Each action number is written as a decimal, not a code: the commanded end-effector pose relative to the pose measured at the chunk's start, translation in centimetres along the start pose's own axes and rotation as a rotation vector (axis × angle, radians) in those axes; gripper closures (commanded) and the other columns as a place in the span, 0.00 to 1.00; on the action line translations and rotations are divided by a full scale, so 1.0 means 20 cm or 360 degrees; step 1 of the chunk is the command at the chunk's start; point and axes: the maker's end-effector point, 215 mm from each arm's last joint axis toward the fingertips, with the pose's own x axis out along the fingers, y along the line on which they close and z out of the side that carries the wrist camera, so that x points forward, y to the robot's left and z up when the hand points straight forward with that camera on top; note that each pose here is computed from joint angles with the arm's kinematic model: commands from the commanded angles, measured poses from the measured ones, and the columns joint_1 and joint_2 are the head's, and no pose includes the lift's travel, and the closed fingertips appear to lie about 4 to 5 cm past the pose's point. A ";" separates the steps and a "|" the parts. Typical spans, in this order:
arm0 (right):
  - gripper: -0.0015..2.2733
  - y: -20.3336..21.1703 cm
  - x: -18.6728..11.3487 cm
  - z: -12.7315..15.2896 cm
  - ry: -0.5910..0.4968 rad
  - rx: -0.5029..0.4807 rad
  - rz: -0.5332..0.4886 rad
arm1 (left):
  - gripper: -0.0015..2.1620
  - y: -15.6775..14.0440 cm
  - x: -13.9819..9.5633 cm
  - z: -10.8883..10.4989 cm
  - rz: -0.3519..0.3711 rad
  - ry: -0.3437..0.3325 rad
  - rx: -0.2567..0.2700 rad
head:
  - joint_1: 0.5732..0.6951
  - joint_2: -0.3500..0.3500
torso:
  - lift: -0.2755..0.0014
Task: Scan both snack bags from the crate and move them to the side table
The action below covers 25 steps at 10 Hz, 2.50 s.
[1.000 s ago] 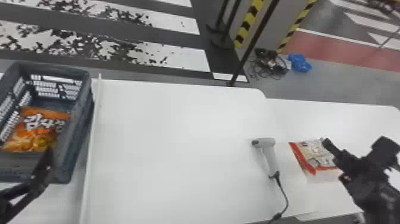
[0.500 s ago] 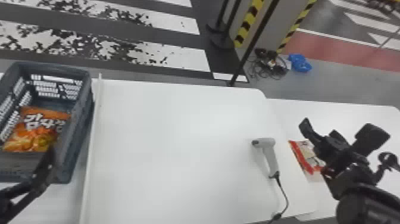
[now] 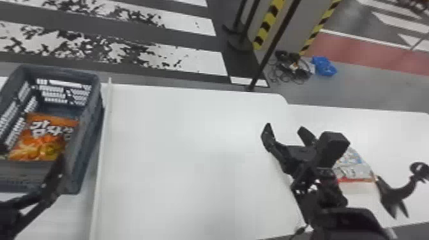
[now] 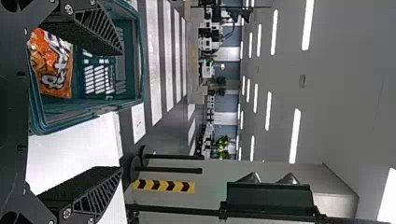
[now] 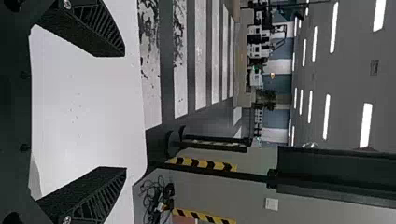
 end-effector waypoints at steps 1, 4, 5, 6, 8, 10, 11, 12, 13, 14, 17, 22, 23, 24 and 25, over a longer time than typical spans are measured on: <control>0.03 0.23 -0.05 -0.04 -0.0025 -0.0012 0.0075 | 0.06 0.00 0.01 0.01 0.0004 -0.0001 -0.0005 | 1.00 0.10 | 0.72; 0.02 0.51 -0.20 -0.08 -0.0179 -0.0023 0.0069 | 0.06 -0.03 0.02 0.02 0.0039 -0.0008 -0.0028 | 1.00 0.27 | 0.72; 0.02 0.57 -0.26 -0.08 -0.0210 -0.0030 0.0068 | 0.06 -0.05 0.03 0.01 0.0056 0.0003 -0.0028 | 1.00 0.29 | 0.72; 0.02 0.61 -0.30 -0.12 -0.0194 -0.0024 0.0077 | 0.06 -0.06 0.04 0.01 0.0069 0.0012 -0.0026 | 1.00 0.32 | 0.72; 0.02 0.61 -0.36 -0.18 -0.0168 -0.0016 0.0049 | 0.06 -0.05 0.04 -0.01 0.0099 0.0073 -0.0037 | 1.00 0.35 | 0.72; 0.02 0.61 -0.37 -0.23 -0.0136 -0.0019 0.0051 | 0.06 -0.02 0.06 0.01 0.0118 0.0216 -0.0015 | 1.00 0.36 | 0.72; 0.02 0.62 -0.37 -0.25 -0.0126 -0.0022 0.0059 | 0.06 0.01 0.08 0.02 0.0106 0.0282 0.0003 | 1.00 0.36 | 0.72; 0.03 0.62 -0.37 -0.27 -0.0116 -0.0024 0.0066 | 0.06 0.06 0.12 0.01 0.0090 0.0378 0.0023 | 1.00 0.37 | 0.72; 0.03 0.62 -0.38 -0.26 -0.0129 -0.0016 0.0066 | 0.07 0.14 0.15 -0.04 0.0113 0.0530 0.0025 | 1.00 0.38 | 0.72; 0.03 0.61 -0.39 -0.26 -0.0133 -0.0012 0.0065 | 0.07 0.16 0.21 -0.06 0.0093 0.0615 0.0006 | 1.00 0.40 | 0.72; 0.03 0.61 -0.40 -0.28 -0.0126 -0.0013 0.0065 | 0.08 0.34 0.37 0.05 0.0129 0.0611 0.0033 | 1.00 0.46 | 0.72; 0.03 0.61 -0.43 -0.31 -0.0098 -0.0017 0.0059 | 0.08 0.49 0.62 -0.17 0.0074 0.0829 0.0022 | 1.00 0.51 | 0.72; 0.03 0.61 -0.44 -0.32 -0.0091 -0.0018 0.0059 | 0.08 0.50 0.66 -0.22 0.0039 0.0873 0.0041 | 1.00 0.51 | 0.72; 0.03 0.60 -0.45 -0.32 -0.0092 -0.0018 0.0053 | 0.08 0.53 0.67 -0.27 0.0024 0.0922 0.0047 | 1.00 0.51 | 0.72; 0.03 0.60 -0.45 -0.32 -0.0092 -0.0021 0.0047 | 0.08 0.57 0.67 -0.31 0.0023 0.0963 0.0055 | 1.00 0.51 | 0.72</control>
